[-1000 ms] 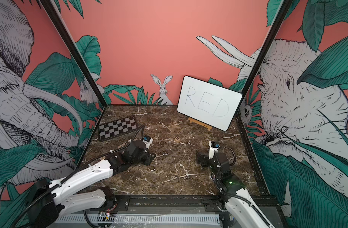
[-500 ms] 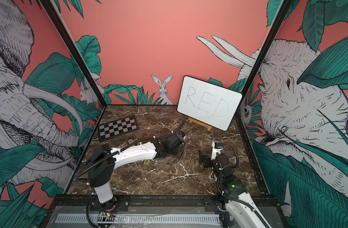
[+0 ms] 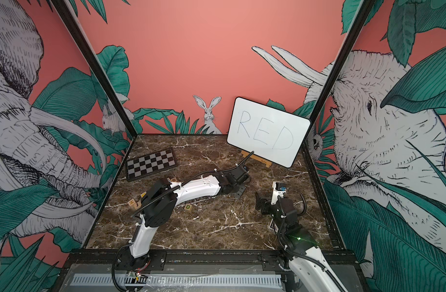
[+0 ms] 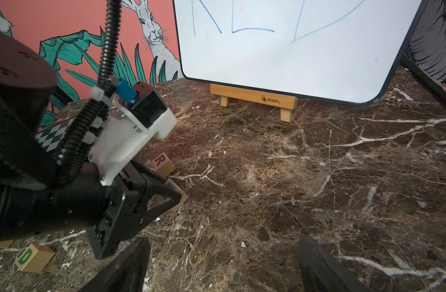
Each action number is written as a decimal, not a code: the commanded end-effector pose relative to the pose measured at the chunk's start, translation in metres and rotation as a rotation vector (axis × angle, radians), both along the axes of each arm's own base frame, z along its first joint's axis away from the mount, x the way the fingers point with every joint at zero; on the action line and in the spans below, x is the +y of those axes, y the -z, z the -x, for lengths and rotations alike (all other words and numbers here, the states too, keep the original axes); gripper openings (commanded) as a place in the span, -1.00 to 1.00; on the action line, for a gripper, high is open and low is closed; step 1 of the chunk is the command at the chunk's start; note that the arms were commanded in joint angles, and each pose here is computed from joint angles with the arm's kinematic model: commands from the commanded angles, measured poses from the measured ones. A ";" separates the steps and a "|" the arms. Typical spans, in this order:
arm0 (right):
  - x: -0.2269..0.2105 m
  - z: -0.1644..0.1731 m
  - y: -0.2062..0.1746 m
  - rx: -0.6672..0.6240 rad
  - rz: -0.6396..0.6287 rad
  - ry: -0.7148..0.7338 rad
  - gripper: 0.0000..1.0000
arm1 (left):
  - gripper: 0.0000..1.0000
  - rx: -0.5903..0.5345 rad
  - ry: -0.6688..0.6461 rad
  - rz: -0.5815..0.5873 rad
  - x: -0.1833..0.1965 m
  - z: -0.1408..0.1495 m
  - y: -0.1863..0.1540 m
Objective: Assemble the uppercase word "red" with letter blocks
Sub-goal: Place the letter block at the center of the board.
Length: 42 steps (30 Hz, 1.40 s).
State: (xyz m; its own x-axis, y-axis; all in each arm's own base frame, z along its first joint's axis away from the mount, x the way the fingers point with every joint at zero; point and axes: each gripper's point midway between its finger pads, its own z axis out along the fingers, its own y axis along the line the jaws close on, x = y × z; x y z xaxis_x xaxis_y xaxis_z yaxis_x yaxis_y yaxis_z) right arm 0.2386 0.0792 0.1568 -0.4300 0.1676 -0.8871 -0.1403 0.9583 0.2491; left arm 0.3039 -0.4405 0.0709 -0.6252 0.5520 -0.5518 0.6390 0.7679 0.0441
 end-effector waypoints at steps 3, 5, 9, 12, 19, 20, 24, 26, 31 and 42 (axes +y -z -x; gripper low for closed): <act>-0.001 -0.001 -0.001 -0.013 -0.006 0.011 0.81 | -0.40 -0.002 -0.005 -0.036 0.007 -0.013 0.005; -0.001 -0.001 -0.001 -0.012 -0.007 0.011 0.81 | -0.40 -0.007 -0.006 -0.044 0.007 -0.014 0.008; -0.001 0.000 -0.002 -0.013 -0.007 0.009 0.81 | -0.40 -0.010 -0.005 -0.049 0.009 -0.019 0.012; 0.000 0.000 -0.001 -0.012 -0.007 0.008 0.82 | -0.40 -0.007 -0.009 -0.046 0.012 -0.022 0.013; 0.001 -0.001 -0.002 -0.014 -0.011 0.002 0.82 | -0.39 -0.004 0.008 -0.033 0.010 -0.024 0.015; 0.001 -0.001 -0.002 -0.014 -0.011 0.001 0.81 | -0.39 -0.005 0.006 -0.033 0.010 -0.025 0.016; 0.001 -0.001 -0.002 -0.013 -0.011 0.001 0.82 | -0.34 -0.003 0.001 -0.029 0.011 -0.028 0.017; 0.001 -0.001 -0.002 -0.012 -0.012 -0.002 0.82 | -0.31 -0.002 -0.005 -0.027 0.012 -0.030 0.018; 0.002 -0.001 -0.001 -0.008 -0.011 -0.004 0.82 | -0.30 0.011 -0.001 -0.006 0.010 -0.031 0.019; 0.002 -0.001 -0.001 -0.008 -0.011 -0.005 0.82 | -0.25 0.029 0.003 -0.009 0.011 -0.033 0.026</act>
State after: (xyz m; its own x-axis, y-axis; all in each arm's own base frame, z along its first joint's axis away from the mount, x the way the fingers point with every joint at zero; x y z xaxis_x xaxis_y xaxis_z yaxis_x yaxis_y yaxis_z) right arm 0.2384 0.0799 0.1562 -0.4333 0.1666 -0.8857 -0.1436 0.9575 0.2503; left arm 0.3349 -0.4271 0.0435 -0.6471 0.5531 -0.5247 0.6315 0.7745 0.0376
